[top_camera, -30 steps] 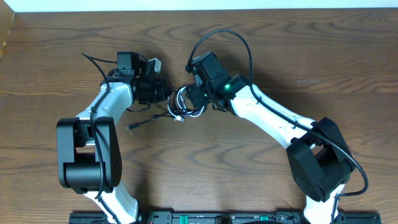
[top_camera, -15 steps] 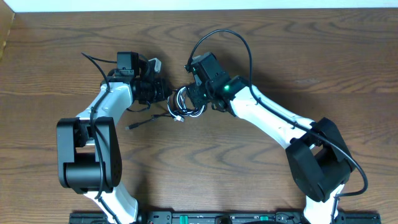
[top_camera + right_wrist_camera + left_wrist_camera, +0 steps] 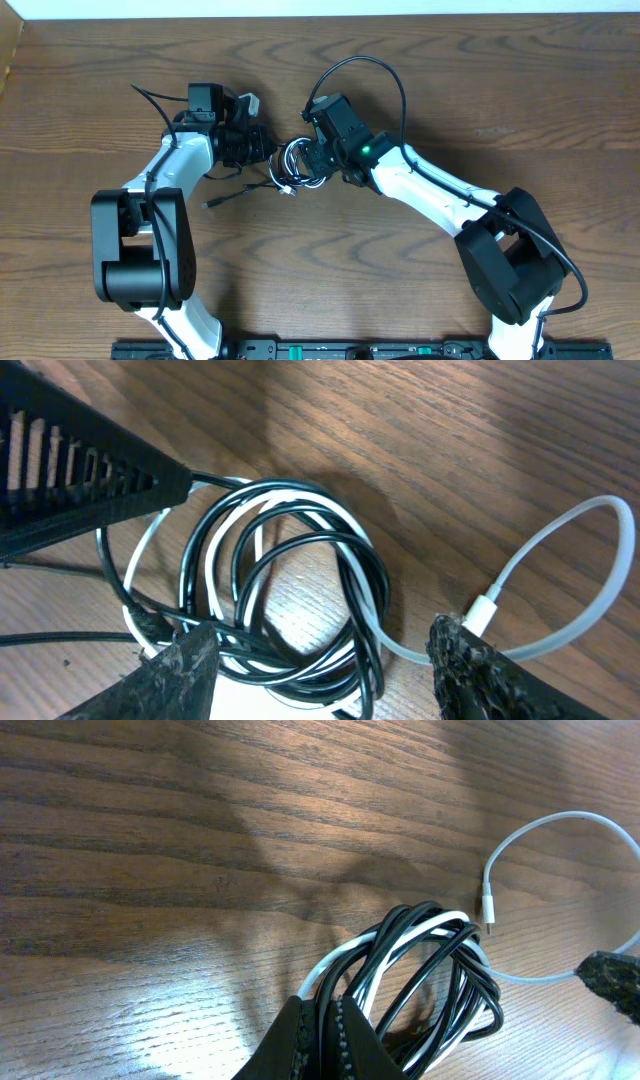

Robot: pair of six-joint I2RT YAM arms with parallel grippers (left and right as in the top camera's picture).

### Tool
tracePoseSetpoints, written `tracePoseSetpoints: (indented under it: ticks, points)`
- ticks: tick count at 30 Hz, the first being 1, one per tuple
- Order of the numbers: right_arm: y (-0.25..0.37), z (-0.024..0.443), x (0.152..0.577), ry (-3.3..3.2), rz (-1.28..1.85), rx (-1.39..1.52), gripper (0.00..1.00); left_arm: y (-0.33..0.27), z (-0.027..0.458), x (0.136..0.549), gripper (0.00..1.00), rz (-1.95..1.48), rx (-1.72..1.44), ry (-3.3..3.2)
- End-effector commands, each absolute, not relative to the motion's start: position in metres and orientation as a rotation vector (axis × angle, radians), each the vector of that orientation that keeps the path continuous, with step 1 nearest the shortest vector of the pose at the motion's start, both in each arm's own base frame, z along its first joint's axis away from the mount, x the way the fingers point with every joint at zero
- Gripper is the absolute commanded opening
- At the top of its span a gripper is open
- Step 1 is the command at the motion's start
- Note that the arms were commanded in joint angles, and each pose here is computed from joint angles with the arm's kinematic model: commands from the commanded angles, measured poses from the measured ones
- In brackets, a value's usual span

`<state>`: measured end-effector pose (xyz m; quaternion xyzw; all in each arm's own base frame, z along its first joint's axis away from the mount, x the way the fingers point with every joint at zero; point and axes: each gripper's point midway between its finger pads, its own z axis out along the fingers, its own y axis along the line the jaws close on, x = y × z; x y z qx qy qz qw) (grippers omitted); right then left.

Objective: Untangle cables

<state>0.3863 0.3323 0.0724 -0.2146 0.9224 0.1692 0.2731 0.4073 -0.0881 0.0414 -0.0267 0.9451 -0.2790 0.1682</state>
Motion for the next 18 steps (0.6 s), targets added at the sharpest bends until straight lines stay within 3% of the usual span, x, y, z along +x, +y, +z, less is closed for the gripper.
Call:
tracePoseSetpoints:
  ticks: [1,18]
  points:
    - [0.3271,0.0628,0.385,2.494,0.408,-0.566,0.64,-0.0892,0.0505,0.4085,0.08,-0.805,-0.039,2.659]
    - [0.3291,0.0571,0.3837,2.474,0.42,-0.568,0.68,-0.0892,0.0505,0.4086,0.08,-0.804,-0.039,2.659]
